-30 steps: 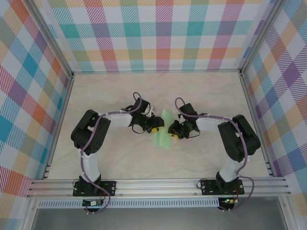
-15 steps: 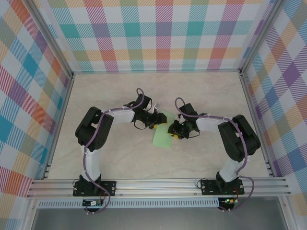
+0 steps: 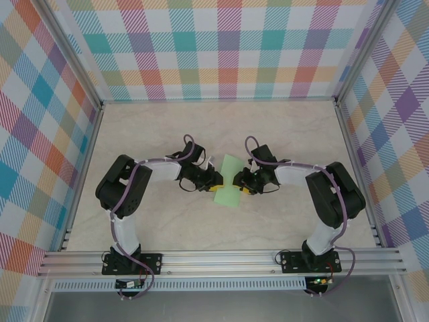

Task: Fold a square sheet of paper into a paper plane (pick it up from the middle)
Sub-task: Fold the triangle a second time at the center of the table.

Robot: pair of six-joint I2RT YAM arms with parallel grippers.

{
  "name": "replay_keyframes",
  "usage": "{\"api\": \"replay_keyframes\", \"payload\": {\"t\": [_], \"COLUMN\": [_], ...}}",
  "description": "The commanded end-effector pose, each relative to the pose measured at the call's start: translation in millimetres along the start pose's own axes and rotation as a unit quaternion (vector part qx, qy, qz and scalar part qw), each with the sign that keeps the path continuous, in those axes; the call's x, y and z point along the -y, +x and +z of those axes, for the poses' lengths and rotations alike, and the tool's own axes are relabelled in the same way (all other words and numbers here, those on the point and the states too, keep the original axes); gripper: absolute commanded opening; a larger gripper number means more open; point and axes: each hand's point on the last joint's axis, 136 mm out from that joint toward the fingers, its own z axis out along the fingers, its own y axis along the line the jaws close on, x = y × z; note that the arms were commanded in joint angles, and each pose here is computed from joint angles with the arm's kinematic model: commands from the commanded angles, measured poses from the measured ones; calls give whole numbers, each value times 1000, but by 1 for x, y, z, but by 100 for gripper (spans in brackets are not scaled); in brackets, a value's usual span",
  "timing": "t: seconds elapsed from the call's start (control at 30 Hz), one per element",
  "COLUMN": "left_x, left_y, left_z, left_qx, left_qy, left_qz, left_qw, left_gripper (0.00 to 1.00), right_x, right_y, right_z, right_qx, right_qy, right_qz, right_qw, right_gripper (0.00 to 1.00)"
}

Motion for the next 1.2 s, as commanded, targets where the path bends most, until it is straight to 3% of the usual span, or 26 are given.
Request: {"api": "replay_keyframes", "payload": {"t": [0.0, 0.23, 0.37, 0.5, 0.8, 1.17], "left_x": [9, 13, 12, 13, 14, 15], "left_y": [-3, -8, -8, -7, -5, -6], "left_z": [-10, -14, -14, -15, -15, -15], "left_qx": [14, 20, 18, 18, 14, 13], "left_qy": [8, 1, -4, -2, -2, 1], "left_qz": [4, -5, -12, -13, -11, -8], "left_qw": [1000, 1000, 1000, 1000, 1000, 1000], "left_gripper": [17, 14, 10, 10, 10, 11], "right_x": [-8, -23, -37, -56, -61, -61], "right_y": [1, 22, 45, 66, 71, 65], "right_z": [-17, -42, -40, -29, -9, -4], "right_qx": [27, 80, 100, 115, 129, 140], "right_qy": [-7, 44, 117, 145, 236, 252], "right_qz": [-16, -119, -203, -269, -316, -315], "right_qw": [999, 989, 967, 945, 910, 904], "right_gripper": [43, 48, 49, 50, 52, 37]}}
